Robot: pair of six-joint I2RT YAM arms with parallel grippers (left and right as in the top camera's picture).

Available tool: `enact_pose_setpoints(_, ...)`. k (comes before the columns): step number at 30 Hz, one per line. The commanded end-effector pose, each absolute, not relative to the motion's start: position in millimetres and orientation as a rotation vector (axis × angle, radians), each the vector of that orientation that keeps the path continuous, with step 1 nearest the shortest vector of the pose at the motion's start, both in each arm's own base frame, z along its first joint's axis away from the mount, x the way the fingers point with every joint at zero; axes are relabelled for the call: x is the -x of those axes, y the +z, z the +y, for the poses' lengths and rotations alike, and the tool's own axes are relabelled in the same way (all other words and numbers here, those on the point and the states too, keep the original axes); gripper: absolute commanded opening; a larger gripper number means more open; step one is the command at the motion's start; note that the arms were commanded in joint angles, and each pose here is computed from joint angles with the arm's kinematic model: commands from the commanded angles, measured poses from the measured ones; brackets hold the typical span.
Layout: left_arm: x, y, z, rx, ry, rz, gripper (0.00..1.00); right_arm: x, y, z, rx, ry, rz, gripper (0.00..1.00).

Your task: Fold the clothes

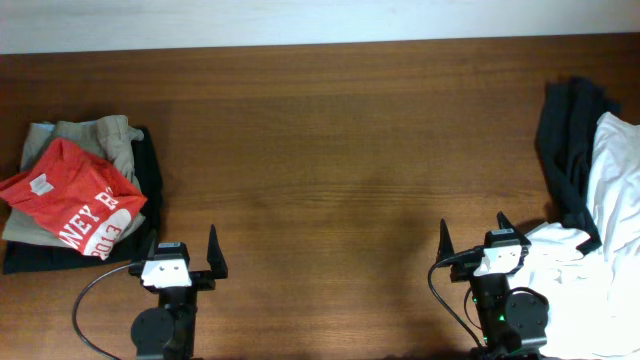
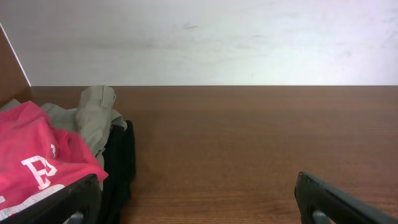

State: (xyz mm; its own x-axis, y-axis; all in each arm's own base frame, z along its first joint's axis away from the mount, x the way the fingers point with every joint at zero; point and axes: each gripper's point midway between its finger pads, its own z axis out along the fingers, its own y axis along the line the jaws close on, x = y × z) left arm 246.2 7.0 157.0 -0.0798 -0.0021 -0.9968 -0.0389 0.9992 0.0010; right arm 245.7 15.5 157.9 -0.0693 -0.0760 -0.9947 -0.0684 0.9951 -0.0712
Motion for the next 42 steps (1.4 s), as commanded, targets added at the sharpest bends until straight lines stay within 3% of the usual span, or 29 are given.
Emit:
enact_pose_setpoints(1,-246,157,7,0.037,0.027,1.647,0.99,-245,155,19,0.123,0.006,1.646,0.99)
enact_pose_setpoints(34,-246,157,7,0.037,0.027,1.647,0.99,-245,155,18,0.12,0.004,1.647,0.99)
enact_pose_setpoints(42,-246,184,-8,-0.027,-0.047,1.618,0.99,-238,163,2,-0.006,-0.017,1.772,0.99)
